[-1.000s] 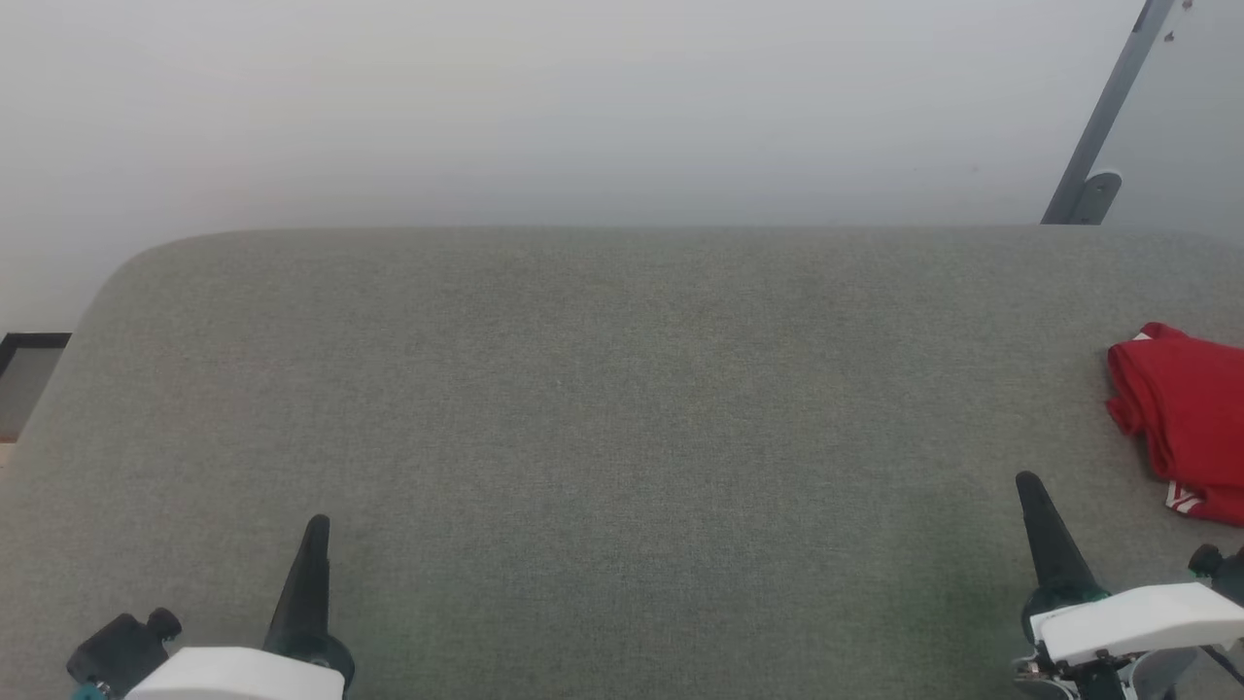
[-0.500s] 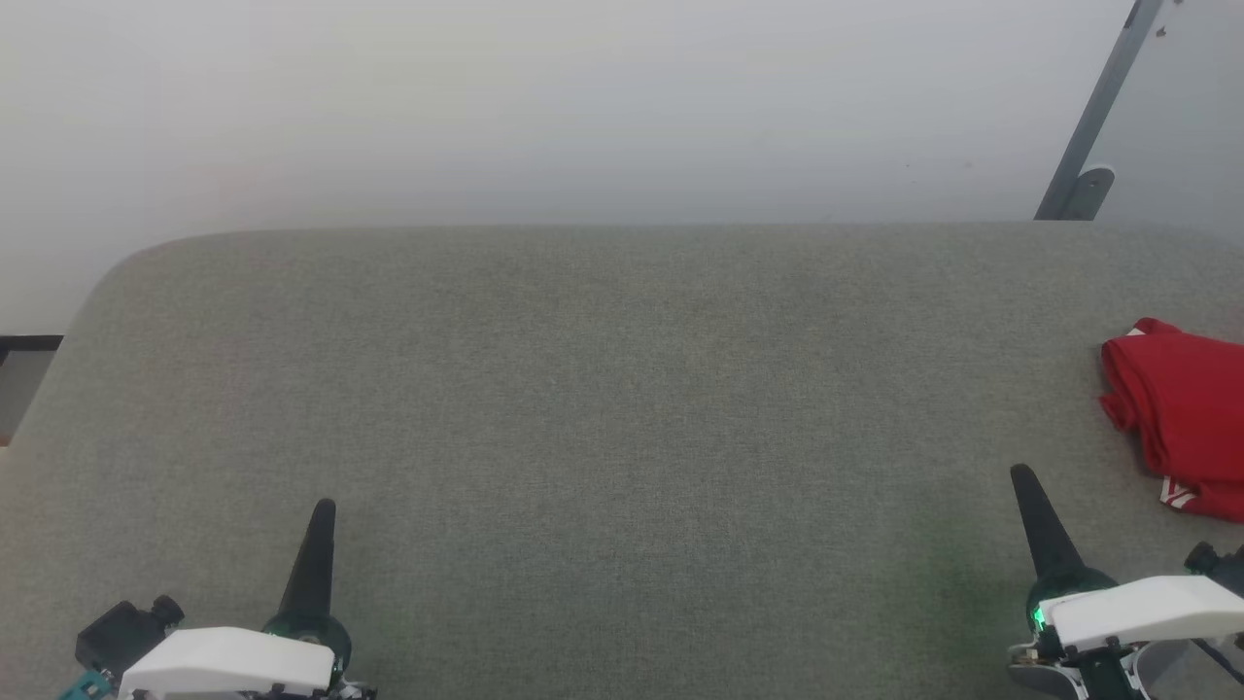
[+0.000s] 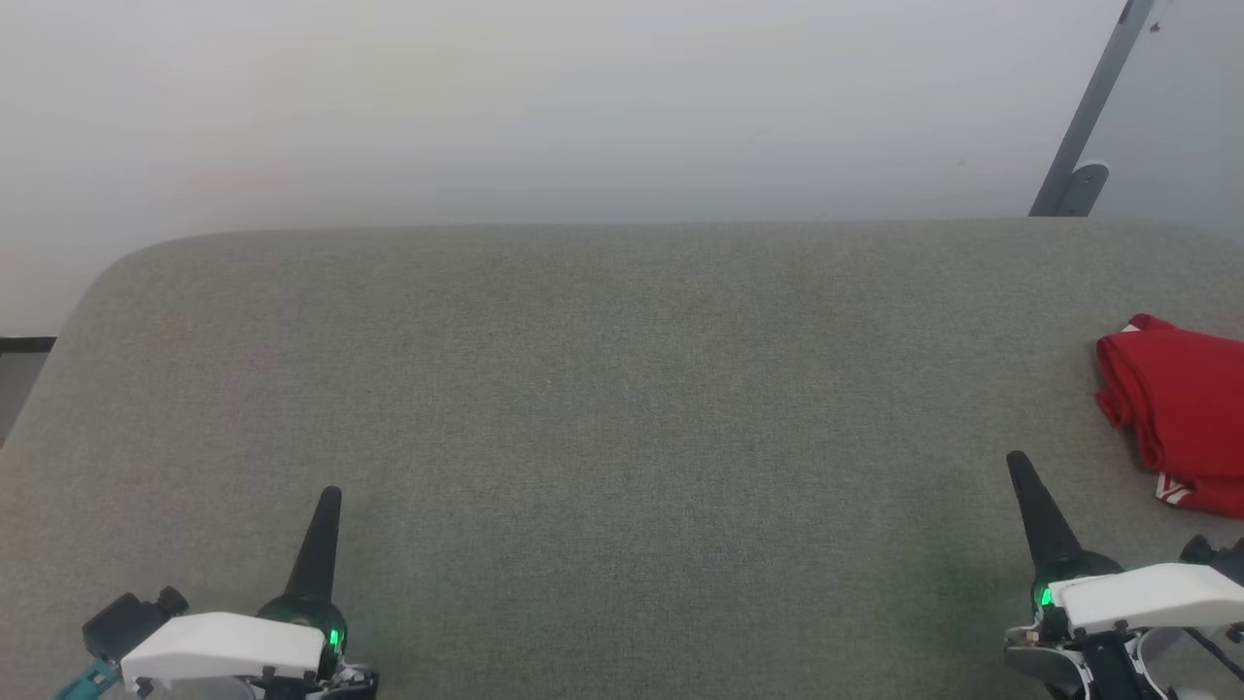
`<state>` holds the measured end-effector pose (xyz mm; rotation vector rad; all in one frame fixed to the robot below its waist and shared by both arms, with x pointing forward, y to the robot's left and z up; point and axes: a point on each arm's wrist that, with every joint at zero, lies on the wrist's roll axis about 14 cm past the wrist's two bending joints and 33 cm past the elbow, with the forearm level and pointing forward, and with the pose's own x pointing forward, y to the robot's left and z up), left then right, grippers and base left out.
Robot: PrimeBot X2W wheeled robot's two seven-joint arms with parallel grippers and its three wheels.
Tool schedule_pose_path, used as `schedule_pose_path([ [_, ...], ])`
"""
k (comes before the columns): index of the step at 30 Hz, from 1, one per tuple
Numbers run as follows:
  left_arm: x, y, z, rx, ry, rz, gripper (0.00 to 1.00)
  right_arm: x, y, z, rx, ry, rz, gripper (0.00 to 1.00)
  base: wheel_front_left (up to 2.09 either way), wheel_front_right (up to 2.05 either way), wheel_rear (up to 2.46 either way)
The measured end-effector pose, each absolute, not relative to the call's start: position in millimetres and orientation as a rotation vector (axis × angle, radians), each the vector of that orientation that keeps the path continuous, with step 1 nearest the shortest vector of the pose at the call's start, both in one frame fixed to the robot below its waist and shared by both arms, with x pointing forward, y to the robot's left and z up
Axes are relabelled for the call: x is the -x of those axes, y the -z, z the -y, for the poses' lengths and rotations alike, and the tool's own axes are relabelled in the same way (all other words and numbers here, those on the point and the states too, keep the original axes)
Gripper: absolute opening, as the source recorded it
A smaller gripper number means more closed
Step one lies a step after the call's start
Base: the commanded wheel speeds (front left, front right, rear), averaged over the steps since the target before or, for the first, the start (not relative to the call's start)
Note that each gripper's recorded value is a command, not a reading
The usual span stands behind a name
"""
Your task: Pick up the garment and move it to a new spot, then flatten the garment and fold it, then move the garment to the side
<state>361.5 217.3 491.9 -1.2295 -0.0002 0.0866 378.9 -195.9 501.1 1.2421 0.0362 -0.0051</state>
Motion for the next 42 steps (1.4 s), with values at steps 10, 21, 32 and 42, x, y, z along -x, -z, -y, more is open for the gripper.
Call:
schedule_pose_path([
  [10,-368,-495,-213,1.310,-0.068,-0.002,0.00,-381,-501,197,-1.323,0.007,-0.032,0.00,0.00,0.00,0.00],
  [21,-375,-498,-209,1.399,-0.052,-0.003,0.00,-383,-502,198,-1.404,0.009,-0.024,0.00,0.00,0.00,0.00],
  [32,-380,-500,-205,1.480,-0.035,-0.006,0.00,-386,-503,199,-1.479,0.007,-0.017,0.00,0.00,0.00,0.00],
  [42,-385,-502,-201,1.546,-0.018,-0.009,0.00,-387,-505,200,-1.541,0.007,-0.009,0.00,0.00,0.00,0.00],
])
